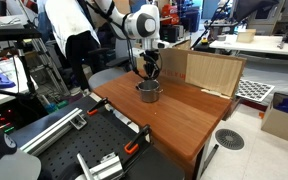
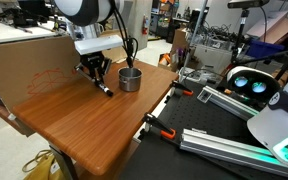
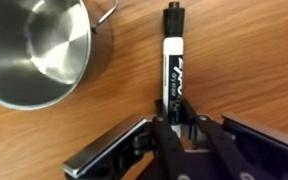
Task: Put the black marker inside the silver pot
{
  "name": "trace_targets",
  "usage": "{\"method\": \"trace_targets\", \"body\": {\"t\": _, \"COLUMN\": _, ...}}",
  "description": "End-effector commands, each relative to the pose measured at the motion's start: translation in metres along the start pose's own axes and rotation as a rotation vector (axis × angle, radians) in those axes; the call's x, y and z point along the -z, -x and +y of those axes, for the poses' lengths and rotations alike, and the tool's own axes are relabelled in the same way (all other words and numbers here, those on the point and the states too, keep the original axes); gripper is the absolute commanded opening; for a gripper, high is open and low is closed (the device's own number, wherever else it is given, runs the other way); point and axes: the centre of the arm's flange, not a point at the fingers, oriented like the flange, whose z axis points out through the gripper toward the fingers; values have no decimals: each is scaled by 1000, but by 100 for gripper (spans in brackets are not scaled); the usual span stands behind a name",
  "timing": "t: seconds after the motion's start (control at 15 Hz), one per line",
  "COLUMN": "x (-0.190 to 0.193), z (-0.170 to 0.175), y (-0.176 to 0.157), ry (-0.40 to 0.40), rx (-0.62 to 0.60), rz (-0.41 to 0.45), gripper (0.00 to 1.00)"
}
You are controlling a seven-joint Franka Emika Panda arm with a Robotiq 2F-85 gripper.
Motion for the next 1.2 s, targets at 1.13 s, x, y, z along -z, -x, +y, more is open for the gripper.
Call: {"method": "trace_targets", "body": {"t": 1.13, "x": 90, "z": 49, "y": 91, "ry": -184, "rx": 66, "rz": 439, "gripper": 5}}
